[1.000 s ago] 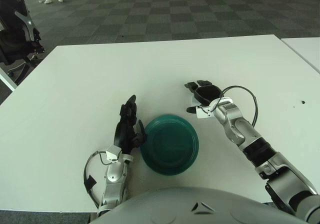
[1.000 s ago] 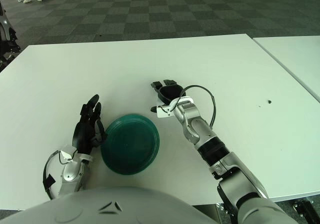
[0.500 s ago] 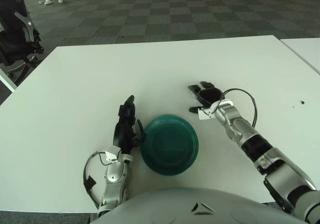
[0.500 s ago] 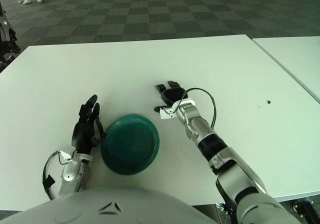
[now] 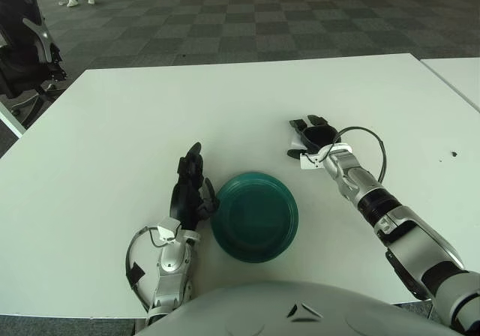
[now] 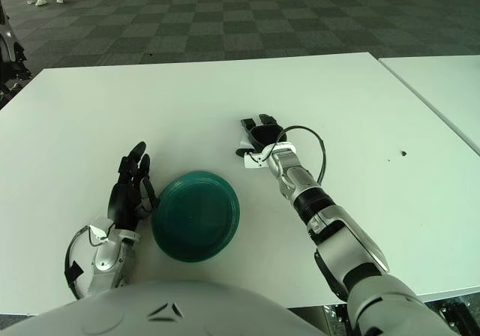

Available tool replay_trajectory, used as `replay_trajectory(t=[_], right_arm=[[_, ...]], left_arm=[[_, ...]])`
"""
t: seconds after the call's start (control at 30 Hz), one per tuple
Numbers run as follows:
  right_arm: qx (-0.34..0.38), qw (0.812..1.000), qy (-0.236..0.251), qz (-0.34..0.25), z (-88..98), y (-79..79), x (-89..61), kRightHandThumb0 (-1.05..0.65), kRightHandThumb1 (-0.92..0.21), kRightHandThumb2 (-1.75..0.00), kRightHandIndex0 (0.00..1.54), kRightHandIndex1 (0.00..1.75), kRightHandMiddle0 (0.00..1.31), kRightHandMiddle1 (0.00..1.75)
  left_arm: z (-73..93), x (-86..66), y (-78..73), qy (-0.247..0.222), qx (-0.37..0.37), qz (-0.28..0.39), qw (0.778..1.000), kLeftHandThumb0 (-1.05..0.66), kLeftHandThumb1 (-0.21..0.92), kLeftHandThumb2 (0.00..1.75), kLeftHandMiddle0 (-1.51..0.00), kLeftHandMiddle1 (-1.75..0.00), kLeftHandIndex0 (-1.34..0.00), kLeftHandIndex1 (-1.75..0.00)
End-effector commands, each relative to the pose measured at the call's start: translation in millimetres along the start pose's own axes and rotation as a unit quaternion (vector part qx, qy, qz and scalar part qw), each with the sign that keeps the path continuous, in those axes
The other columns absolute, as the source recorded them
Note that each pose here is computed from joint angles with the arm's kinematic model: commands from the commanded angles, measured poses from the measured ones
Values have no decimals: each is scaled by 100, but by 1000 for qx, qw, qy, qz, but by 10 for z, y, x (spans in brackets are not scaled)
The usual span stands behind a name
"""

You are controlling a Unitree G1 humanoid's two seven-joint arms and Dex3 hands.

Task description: Put the charger into the plate.

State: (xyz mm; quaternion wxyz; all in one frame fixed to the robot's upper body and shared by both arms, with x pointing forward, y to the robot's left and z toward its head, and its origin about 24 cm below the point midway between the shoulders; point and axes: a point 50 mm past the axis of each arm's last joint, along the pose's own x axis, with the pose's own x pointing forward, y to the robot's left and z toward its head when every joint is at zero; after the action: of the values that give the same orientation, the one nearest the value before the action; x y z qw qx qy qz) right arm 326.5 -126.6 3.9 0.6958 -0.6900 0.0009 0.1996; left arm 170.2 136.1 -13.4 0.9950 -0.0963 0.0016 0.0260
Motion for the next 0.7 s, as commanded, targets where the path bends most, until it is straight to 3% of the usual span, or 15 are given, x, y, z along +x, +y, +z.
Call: replay_trajectory(t=[0.0, 0.07, 0.2, 0.23, 0.27, 0.3, 0.33, 0.37, 0.47, 0.67], right_arm=[[9, 996, 32, 82, -100, 469, -129, -82, -92, -65, 15, 1, 0, 44], [18, 996, 37, 79, -99, 525, -136, -80, -92, -64, 20, 3, 0, 50], [30, 996, 41, 67, -78, 593, -141, -76, -92, -60, 39, 12, 0, 90], [31, 997, 40, 63, -74, 596, -138, -74, -92, -58, 37, 41, 2, 110], [33, 997, 40, 60, -60, 602, -135, -73, -92, -57, 34, 55, 3, 118], [34, 997, 39, 58, -51, 607, -132, -70, -92, -55, 31, 98, 7, 137], [35, 997, 37, 59, -12, 629, -125, -69, -92, -55, 31, 108, 8, 142], [35, 997, 35, 59, 16, 644, -121, -57, -92, -53, 30, 132, 13, 153], [35, 997, 25, 64, 63, 683, -118, -43, -92, -51, 32, 161, 19, 166], [32, 998, 14, 62, 73, 713, -130, -37, -85, -60, 41, 173, 25, 173]], left_arm=[[-236, -140, -44, 67, -21, 5, 998, -93, 92, 99, -12, 0, 0, -40], [-237, -141, -43, 67, -19, 4, 998, -93, 92, 99, -11, 0, 0, -39], [-239, -144, -44, 69, -18, 4, 997, -93, 92, 99, -12, 0, 0, -39], [-239, -144, -45, 69, -18, 4, 997, -93, 92, 99, -12, 0, 0, -39], [-239, -145, -46, 69, -18, 4, 997, -93, 92, 99, -12, 0, 0, -39], [-239, -145, -48, 70, -18, 4, 997, -93, 92, 99, -12, -1, 0, -39], [-239, -146, -50, 70, -18, 3, 997, -93, 92, 99, -12, -1, 0, -39], [-239, -147, -52, 70, -18, 3, 997, -93, 92, 99, -13, -1, 0, -40], [-235, -149, -55, 69, -16, 2, 998, -94, 92, 99, -13, -1, 0, -40], [-226, -154, -61, 66, -11, 3, 998, -94, 92, 99, -16, -2, 0, -44]])
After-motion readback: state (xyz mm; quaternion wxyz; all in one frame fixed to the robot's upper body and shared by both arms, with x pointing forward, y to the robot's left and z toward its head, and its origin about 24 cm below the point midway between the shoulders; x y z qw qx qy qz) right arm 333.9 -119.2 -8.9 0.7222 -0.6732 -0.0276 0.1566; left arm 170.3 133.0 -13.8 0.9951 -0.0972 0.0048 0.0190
